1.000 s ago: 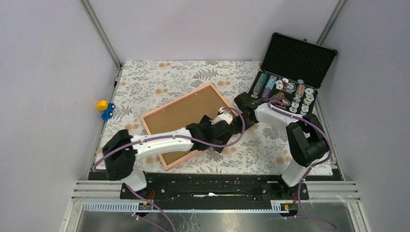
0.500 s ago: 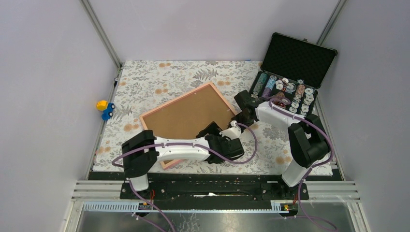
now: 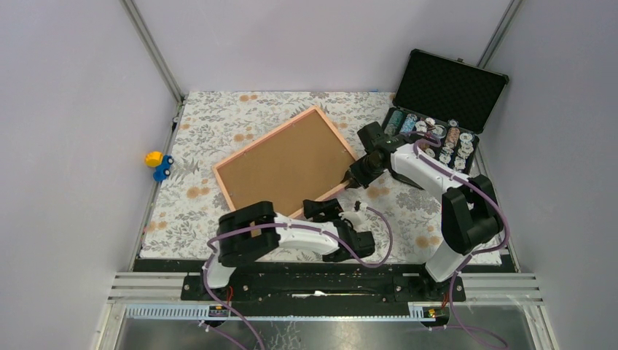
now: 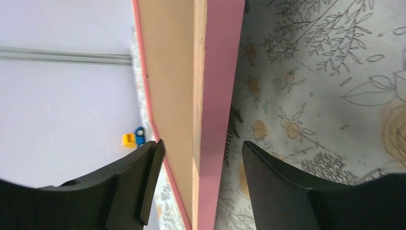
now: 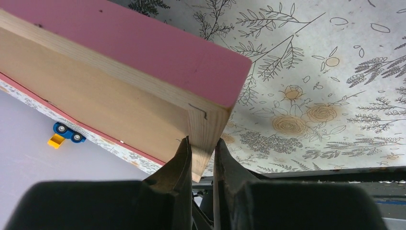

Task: Put the photo into the frame
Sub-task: Turn over the photo frame at the center of the board.

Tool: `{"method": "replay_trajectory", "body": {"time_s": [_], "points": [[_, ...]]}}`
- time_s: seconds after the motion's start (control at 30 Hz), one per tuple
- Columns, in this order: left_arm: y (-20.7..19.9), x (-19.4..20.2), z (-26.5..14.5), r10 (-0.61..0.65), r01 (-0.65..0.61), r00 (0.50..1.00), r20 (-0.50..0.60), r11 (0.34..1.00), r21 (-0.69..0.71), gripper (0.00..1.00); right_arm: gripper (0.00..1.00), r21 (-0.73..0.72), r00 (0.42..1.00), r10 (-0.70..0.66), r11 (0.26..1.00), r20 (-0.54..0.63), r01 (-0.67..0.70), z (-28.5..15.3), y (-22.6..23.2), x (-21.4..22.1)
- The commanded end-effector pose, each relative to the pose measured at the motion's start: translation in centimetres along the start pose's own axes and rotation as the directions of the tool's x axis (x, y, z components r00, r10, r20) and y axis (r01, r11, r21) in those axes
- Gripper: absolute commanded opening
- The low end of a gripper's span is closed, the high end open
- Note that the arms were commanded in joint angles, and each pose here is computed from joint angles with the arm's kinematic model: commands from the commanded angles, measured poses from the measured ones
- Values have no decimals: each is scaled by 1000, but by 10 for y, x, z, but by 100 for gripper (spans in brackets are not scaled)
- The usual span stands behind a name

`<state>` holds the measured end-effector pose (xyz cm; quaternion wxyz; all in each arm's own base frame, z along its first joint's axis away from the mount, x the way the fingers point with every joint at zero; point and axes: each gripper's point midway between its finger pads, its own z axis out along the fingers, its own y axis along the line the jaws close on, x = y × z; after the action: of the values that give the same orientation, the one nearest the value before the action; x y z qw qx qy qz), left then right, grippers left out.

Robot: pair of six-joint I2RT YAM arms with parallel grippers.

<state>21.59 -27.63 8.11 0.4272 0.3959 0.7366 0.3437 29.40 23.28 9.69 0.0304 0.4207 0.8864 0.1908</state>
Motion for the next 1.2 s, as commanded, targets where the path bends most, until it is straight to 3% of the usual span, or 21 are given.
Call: {"method": "replay_trajectory", "body": {"time_s": [0.0, 0.1, 0.33, 0.57, 0.63, 0.77, 0.93, 1.0, 1.03, 1.1, 1.17], "points": [[35, -12, -1, 1, 11, 999, 53, 976, -219, 66, 0, -196, 999, -15, 981, -51, 5, -49, 43, 8], [43, -11, -2, -16, 33, 998, 67, 964, -263, 60, 0, -199, 999, -5, 980, -46, -5, -51, 41, 5], [57, -13, 1, 29, 10, 995, 101, 929, -370, 56, 0, -218, 996, -7, 976, -84, -11, -58, 42, 7], [50, -16, 5, 61, -16, 993, 103, 923, -385, 44, 0, -223, 997, -8, 975, -82, -11, -61, 40, 7], [54, -18, 4, 48, -3, 993, 109, 923, -384, 39, 0, -225, 996, -7, 974, -83, -12, -62, 39, 7], [61, -22, 0, 32, 17, 992, 122, 922, -386, 13, 0, -243, 997, -24, 970, -79, 4, -66, 41, 8], [59, -22, 1, 51, 1, 991, 121, 921, -391, 1, 0, -261, 998, -42, 965, -36, 31, -72, 40, 3], [60, -23, 1, 41, 10, 992, 122, 921, -390, 8, 0, -273, 998, -44, 962, -39, 32, -72, 40, 4], [61, -23, 1, 29, 22, 992, 126, 922, -388, 20, 0, -279, 998, -42, 960, -49, 27, -73, 40, 6], [62, -25, 0, 5, 45, 992, 128, 924, -381, 53, 0, -295, 996, -41, 955, -74, 18, -74, 42, 10], [64, -28, -1, -7, 57, 991, 131, 924, -379, 67, 0, -301, 994, -46, 953, -95, 16, -74, 44, 13]]}}
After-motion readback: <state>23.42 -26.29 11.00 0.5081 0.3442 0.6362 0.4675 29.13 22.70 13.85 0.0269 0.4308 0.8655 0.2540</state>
